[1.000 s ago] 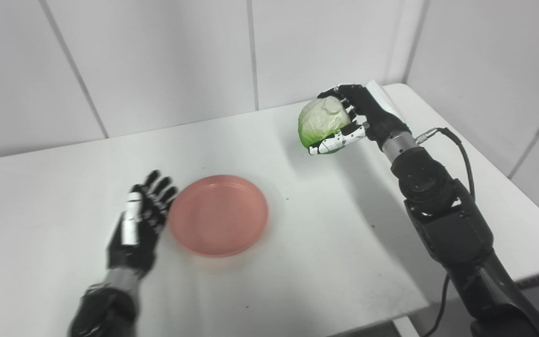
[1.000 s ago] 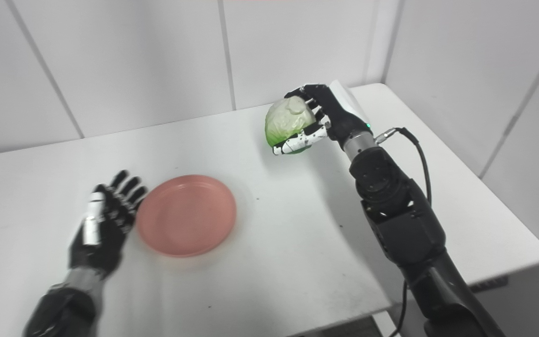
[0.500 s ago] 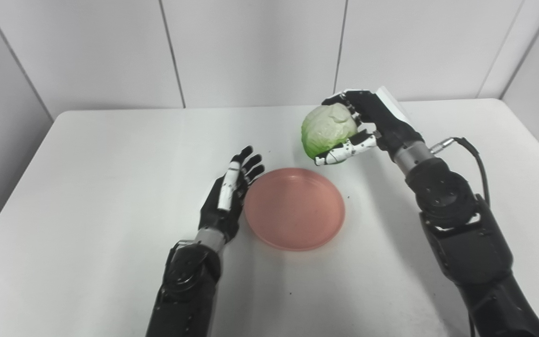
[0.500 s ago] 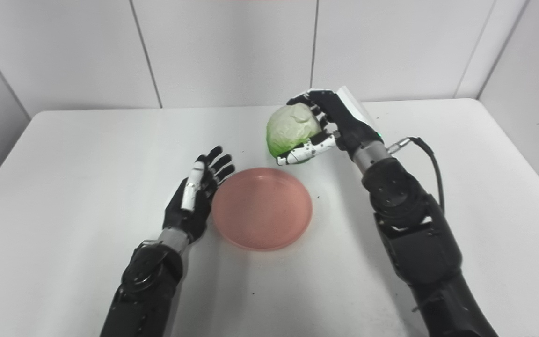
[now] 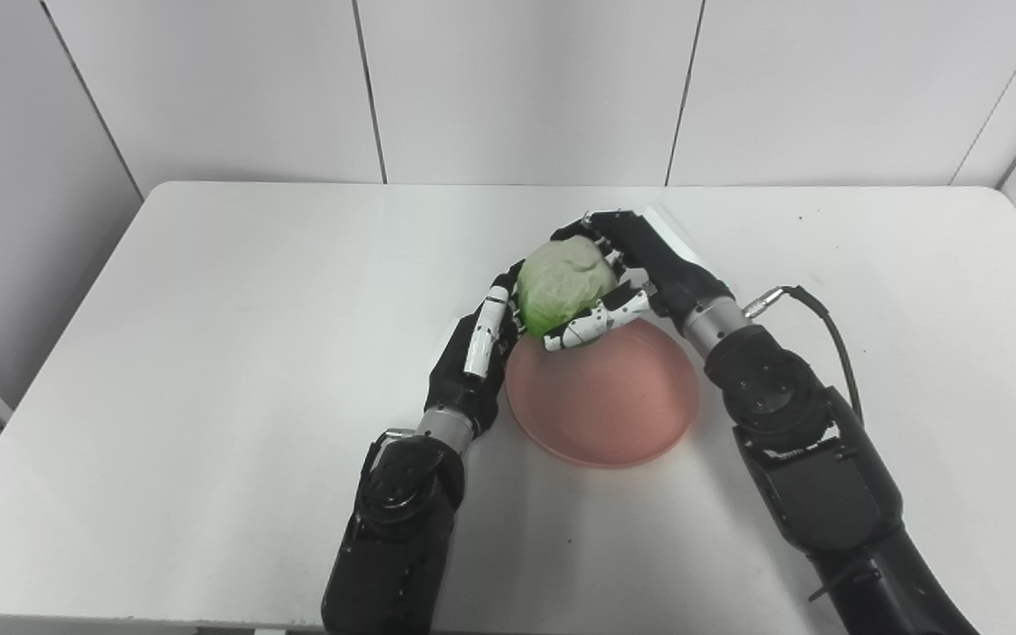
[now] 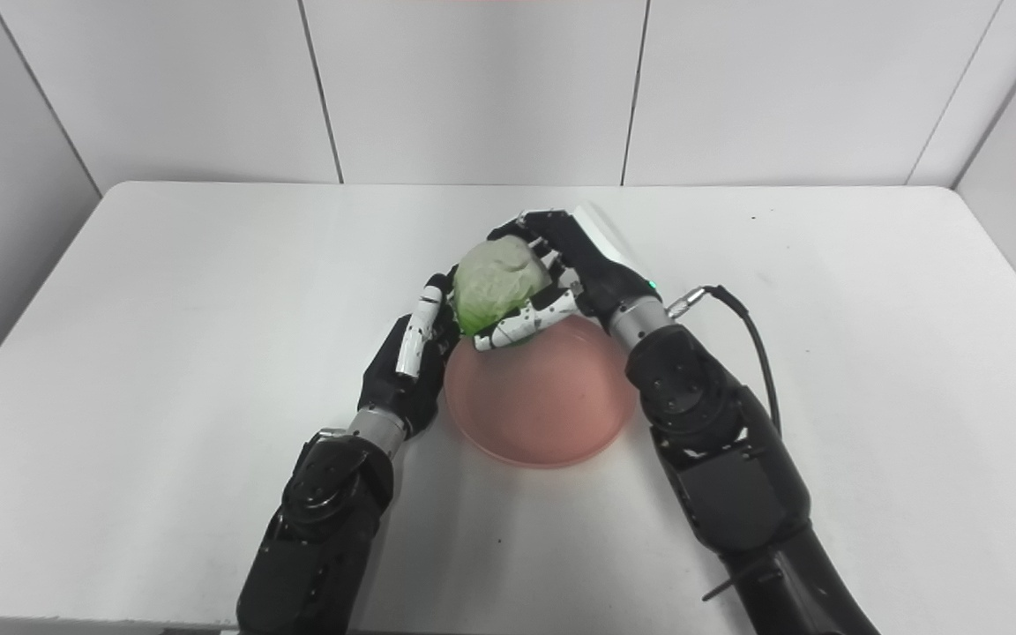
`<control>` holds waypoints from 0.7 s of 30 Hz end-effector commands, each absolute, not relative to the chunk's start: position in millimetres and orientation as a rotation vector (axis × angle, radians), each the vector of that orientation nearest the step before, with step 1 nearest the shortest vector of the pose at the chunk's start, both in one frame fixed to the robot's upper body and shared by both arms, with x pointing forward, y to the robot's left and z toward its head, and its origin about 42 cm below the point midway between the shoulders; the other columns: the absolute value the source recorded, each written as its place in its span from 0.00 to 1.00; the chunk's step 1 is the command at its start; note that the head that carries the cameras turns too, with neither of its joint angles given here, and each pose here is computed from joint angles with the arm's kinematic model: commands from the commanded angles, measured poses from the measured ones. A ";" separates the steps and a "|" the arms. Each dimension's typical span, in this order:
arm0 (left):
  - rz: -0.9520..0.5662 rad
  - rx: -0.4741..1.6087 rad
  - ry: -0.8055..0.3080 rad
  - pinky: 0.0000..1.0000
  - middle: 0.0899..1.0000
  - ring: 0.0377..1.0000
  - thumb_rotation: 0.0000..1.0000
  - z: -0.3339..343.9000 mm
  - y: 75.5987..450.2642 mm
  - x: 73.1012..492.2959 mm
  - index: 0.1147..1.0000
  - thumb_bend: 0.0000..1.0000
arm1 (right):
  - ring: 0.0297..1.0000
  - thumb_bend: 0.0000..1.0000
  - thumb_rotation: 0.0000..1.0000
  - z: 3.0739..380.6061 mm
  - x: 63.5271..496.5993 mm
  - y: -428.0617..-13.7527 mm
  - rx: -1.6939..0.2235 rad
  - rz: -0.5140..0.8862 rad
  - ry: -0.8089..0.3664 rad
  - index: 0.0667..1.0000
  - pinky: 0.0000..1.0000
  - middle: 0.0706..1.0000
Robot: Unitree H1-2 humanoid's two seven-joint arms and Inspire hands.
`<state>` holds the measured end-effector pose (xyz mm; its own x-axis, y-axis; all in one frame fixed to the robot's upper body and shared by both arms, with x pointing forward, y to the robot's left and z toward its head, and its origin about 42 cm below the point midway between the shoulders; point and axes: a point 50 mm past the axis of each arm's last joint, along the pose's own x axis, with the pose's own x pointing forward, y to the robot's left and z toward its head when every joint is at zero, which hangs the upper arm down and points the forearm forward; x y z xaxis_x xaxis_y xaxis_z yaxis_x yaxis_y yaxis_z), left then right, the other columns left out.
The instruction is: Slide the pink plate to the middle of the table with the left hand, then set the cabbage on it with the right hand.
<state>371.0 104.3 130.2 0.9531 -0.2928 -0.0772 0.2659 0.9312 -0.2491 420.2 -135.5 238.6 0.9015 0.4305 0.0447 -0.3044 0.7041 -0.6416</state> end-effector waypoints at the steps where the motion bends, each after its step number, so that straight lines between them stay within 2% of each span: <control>1: -0.277 -0.235 0.202 0.88 0.90 0.90 1.00 116.4 107.9 365.8 0.89 0.42 | 0.39 0.52 0.00 253.2 420.1 -131.9 -0.691 0.403 -0.293 0.49 0.33 0.40; 16: -0.278 -0.229 0.210 0.88 0.91 0.90 1.00 113.1 116.8 367.6 0.90 0.44 | 0.40 0.53 0.00 219.0 403.3 -164.1 -0.729 0.358 -0.227 0.49 0.35 0.41; 21: -0.275 -0.229 0.213 0.89 0.91 0.90 1.00 114.0 118.9 366.4 0.90 0.43 | 0.37 0.52 0.00 214.7 396.7 -176.2 -0.731 0.351 -0.226 0.49 0.34 0.39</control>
